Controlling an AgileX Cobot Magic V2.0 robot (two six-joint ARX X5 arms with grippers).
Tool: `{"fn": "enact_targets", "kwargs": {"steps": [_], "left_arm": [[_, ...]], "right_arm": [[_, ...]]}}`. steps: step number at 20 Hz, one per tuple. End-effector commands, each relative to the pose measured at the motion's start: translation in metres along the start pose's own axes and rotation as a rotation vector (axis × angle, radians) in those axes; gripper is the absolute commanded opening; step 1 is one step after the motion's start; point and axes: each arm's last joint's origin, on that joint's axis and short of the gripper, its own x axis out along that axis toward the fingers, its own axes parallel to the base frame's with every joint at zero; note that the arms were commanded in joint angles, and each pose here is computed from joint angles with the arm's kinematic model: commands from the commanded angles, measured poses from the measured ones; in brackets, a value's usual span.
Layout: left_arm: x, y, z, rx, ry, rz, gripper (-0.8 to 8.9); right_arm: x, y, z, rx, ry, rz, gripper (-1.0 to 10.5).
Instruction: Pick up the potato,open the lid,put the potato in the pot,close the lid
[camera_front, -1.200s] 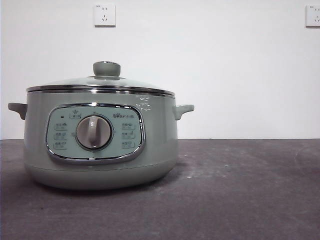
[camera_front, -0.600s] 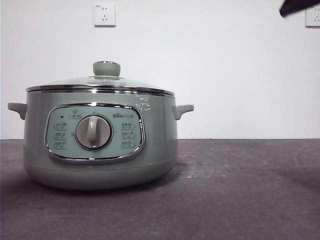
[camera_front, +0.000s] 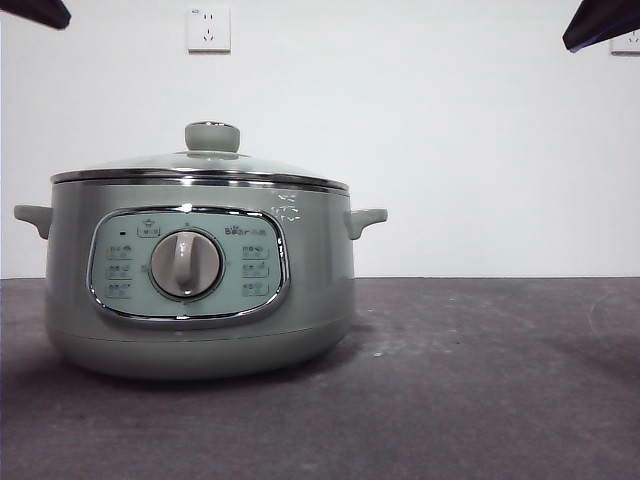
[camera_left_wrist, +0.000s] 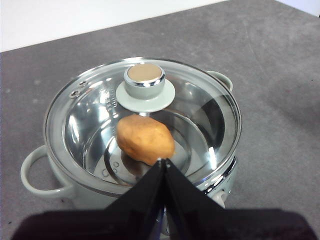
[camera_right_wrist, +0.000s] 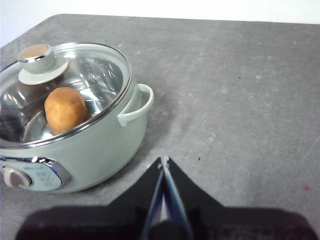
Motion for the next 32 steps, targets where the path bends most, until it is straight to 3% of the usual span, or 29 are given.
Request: {"fn": "enact_targets", "kwargs": {"steps": [1,6,10,13,18,25,32], "left_arm": [[0.0,0.0,-0.001,0.006,0.002,-0.002,-0.03],[0.0,0.0,-0.001,0.01,0.003,-0.002,-0.03],[-0.008,0.01,-0.001,0.133,-0.034,0.07,-0.03],[-0.009,0.026,-0.015,0.079,-0.107,0.103,-0.03],[0.0,0.05,-0.073,0.006,-0.261,0.22,-0.03],[0.014,0.063,-0.138,-0.052,-0.243,0.342,-0.03],[0.018,0.068,-0.155,-0.105,-0.182,0.387,-0.03]], "right_arm": [[0.0,0.0,-0.001,0.013,-0.001,-0.003,0.0],[0.0,0.0,-0.002,0.012,0.003,-0.003,0.0],[0.0,0.0,-0.002,0.012,0.004,-0.003,0.0],[0.0,0.0,-0.002,0.01,0.01,-0.005,0.0],[0.0,0.0,-0.002,0.01,0.01,-0.005,0.0],[0.0,0.0,-0.002,0.009,0.01,-0.005,0.0],[0.0,0.0,-0.002,0.01,0.01,-0.005,0.0]]}}
